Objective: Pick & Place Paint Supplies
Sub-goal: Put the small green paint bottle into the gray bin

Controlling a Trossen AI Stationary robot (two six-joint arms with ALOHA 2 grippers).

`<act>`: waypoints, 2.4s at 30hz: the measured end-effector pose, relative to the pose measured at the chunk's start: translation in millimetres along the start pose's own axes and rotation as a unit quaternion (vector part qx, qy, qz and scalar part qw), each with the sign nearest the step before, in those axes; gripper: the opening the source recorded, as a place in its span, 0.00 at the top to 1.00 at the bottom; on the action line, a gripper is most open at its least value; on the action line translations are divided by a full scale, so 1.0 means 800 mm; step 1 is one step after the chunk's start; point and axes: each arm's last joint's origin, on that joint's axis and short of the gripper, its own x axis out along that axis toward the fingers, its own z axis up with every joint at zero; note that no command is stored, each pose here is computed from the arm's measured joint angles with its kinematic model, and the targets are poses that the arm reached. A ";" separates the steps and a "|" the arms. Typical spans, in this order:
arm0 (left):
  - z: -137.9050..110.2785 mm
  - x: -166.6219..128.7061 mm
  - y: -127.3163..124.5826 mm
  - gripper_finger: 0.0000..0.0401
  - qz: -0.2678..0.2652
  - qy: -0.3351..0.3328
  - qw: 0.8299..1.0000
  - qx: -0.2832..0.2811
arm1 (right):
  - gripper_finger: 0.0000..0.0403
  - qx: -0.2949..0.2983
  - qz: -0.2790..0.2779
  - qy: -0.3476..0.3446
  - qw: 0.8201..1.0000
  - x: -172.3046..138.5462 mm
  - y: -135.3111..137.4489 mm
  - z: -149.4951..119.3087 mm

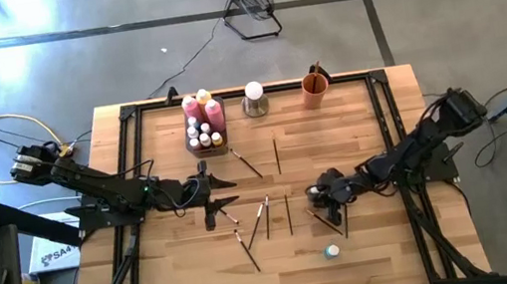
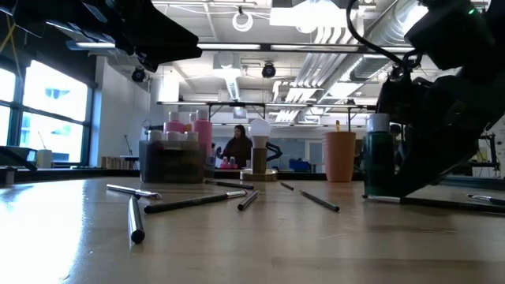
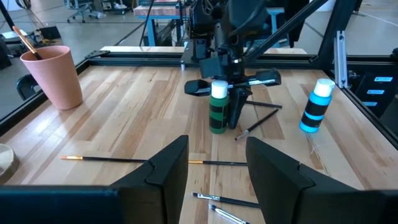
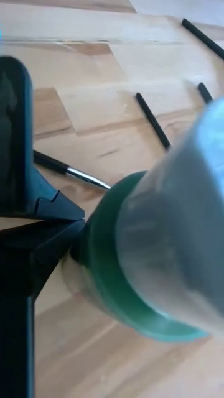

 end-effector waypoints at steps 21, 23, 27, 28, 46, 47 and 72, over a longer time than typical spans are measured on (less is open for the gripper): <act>0.000 0.000 0.000 0.60 0.003 0.000 1.000 0.000 | 1.00 -0.006 -0.019 -0.035 0.999 0.004 -0.031 0.030; 0.000 0.000 0.001 0.60 0.012 -0.001 1.000 0.000 | 1.00 -0.002 -0.023 -0.037 0.999 0.004 -0.033 0.032; 0.000 0.000 0.002 0.60 0.031 -0.002 1.000 0.000 | 1.00 -0.002 -0.026 -0.042 0.999 0.004 -0.037 0.035; 0.000 0.000 0.003 0.60 0.036 -0.003 0.999 0.000 | 1.00 -0.005 -0.025 -0.045 0.999 0.004 -0.037 0.036; 0.000 0.000 0.003 0.60 0.042 -0.003 0.999 0.000 | 1.00 0.001 -0.018 -0.072 0.997 0.004 -0.053 0.055; 0.000 0.000 0.003 0.60 0.042 -0.003 0.999 0.000 | 1.00 0.000 -0.011 -0.066 0.998 0.004 -0.052 0.054; 0.000 0.000 0.003 0.60 0.043 -0.003 0.999 0.000 | 1.00 -0.082 -0.037 -0.079 0.993 -0.094 -0.021 0.037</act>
